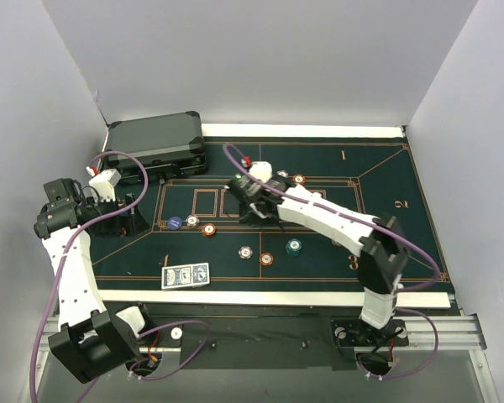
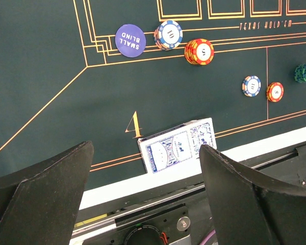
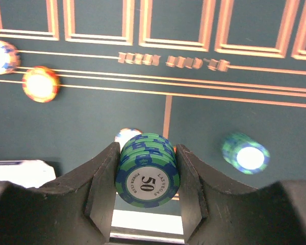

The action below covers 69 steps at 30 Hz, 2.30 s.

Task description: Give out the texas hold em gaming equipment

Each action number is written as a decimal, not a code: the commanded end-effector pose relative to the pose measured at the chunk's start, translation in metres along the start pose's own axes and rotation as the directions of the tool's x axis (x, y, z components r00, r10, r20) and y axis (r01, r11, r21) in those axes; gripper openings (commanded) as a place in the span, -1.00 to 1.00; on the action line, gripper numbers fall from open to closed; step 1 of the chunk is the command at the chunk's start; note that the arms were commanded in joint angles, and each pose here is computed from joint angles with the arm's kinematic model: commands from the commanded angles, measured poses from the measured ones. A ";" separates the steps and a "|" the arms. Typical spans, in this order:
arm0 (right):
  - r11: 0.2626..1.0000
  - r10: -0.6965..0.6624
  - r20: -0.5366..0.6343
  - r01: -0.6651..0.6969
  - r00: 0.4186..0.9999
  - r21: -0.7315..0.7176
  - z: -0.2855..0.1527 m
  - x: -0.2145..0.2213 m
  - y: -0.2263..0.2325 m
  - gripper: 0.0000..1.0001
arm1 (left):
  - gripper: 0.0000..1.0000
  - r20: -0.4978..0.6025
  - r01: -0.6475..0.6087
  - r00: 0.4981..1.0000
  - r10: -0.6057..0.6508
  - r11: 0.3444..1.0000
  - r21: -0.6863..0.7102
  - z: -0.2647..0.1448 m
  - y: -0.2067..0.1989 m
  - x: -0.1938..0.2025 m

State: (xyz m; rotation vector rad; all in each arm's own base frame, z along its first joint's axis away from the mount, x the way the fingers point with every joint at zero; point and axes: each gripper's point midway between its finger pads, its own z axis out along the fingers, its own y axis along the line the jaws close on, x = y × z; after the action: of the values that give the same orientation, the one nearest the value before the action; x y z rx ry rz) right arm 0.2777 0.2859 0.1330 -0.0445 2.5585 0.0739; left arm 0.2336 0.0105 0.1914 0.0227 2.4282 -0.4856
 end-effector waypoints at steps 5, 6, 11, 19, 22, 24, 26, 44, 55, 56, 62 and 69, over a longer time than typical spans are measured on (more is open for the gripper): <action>0.985 -0.170 -0.095 0.168 0.981 -0.029 0.039 0.022 0.076 -0.29 | 0.93 0.046 -0.035 0.998 0.035 0.999 0.002 -0.001 0.001 -0.012; 0.983 -0.179 -0.094 0.175 0.979 -0.047 0.040 0.022 0.086 -0.29 | 0.93 0.049 -0.037 0.998 0.037 0.999 0.002 -0.001 0.001 -0.013; 0.978 -0.205 -0.126 0.198 0.971 -0.067 0.064 0.034 0.110 -0.31 | 0.93 0.043 -0.034 0.999 0.034 0.999 0.006 0.001 0.003 -0.014; 0.975 -0.220 -0.160 0.212 0.962 -0.065 0.081 0.046 0.113 -0.31 | 0.93 0.034 -0.038 0.999 0.038 0.999 -0.002 0.004 0.008 -0.011; 0.972 -0.233 -0.179 0.222 0.956 -0.079 0.087 0.054 0.117 -0.31 | 0.93 0.033 -0.037 0.999 0.037 0.999 -0.001 0.005 0.008 -0.011; 0.971 -0.234 -0.186 0.220 0.954 -0.093 0.091 0.058 0.121 -0.31 | 0.93 0.036 -0.039 0.999 0.039 0.999 -0.001 0.004 0.007 -0.012; 0.970 -0.238 -0.196 0.220 0.951 -0.105 0.094 0.062 0.125 -0.31 | 0.93 0.035 -0.037 0.999 0.037 0.999 -0.002 0.004 0.008 -0.012; 0.959 -0.258 -0.140 0.236 0.956 -0.156 0.060 0.045 0.123 0.20 | 0.93 0.033 -0.040 0.999 0.040 0.999 -0.004 0.003 0.006 -0.010; 0.987 -0.149 -0.028 0.146 0.988 -0.068 -0.004 -0.010 0.029 0.40 | 0.93 0.039 -0.049 0.998 0.049 0.999 -0.006 -0.002 0.004 -0.012; 0.990 -0.128 -0.013 0.127 0.992 -0.063 -0.011 -0.015 0.019 0.41 | 0.93 0.043 -0.048 0.998 0.048 0.999 -0.007 -0.002 0.003 -0.013; 0.993 -0.073 -0.085 0.080 0.994 0.081 0.010 0.024 -0.062 0.54 | 0.93 0.048 -0.045 0.998 0.044 0.999 0.006 -0.003 0.000 -0.013; 0.989 -0.038 -0.138 0.057 0.990 0.136 0.030 0.057 -0.093 0.57 | 0.93 0.046 -0.044 0.998 0.043 0.999 0.002 -0.003 0.001 -0.013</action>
State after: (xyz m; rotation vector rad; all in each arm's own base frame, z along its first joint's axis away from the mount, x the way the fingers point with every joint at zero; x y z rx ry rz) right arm 0.2504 0.2028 0.0744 -0.1122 2.7143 -0.1225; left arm 0.2389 0.0136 0.1882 0.0358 2.4255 -0.4769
